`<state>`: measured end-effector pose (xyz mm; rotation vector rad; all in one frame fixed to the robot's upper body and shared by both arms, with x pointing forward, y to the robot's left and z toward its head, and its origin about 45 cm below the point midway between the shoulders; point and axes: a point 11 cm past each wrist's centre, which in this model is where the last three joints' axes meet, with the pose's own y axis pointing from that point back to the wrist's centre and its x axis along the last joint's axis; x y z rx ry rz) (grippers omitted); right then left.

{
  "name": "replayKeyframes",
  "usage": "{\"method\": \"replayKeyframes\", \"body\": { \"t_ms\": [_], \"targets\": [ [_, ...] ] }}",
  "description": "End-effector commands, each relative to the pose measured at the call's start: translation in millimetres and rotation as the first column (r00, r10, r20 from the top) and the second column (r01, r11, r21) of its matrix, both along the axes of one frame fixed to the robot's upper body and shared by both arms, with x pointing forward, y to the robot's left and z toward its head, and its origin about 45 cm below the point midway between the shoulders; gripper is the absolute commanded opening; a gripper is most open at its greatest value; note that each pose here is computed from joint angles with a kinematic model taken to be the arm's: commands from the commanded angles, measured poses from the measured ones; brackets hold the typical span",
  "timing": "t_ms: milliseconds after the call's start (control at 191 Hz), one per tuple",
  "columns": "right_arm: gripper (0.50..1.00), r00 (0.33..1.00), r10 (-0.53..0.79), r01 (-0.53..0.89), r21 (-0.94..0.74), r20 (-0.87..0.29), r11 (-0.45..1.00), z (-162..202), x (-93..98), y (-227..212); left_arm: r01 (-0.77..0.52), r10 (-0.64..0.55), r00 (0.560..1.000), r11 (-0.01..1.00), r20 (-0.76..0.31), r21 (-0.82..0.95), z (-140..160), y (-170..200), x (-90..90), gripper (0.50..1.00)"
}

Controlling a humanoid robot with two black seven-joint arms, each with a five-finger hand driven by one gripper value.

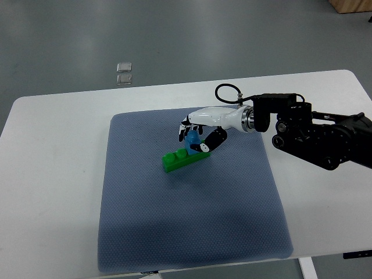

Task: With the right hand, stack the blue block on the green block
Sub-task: 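Lower the blue block onto the green block's studs and press down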

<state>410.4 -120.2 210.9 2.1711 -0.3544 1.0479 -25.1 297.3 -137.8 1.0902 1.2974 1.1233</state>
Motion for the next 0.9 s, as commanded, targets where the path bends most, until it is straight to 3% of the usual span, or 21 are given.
{"method": "replayKeyframes", "body": {
  "t_ms": [0, 896],
  "targets": [
    [0.543, 1.0, -0.002, 0.002, 0.005, 0.004, 1.0, 0, 0.3, 0, 0.0, 0.0, 1.0, 1.0, 0.0, 0.0, 0, 0, 0.0, 1.0],
    [0.549, 0.998, -0.04, 0.038, 0.058, 0.039, 0.998, -11, -1.7, 4, 0.0, 0.0, 1.0, 1.0, -0.001, 0.0, 0, 0, -0.9, 1.0]
  ]
}}
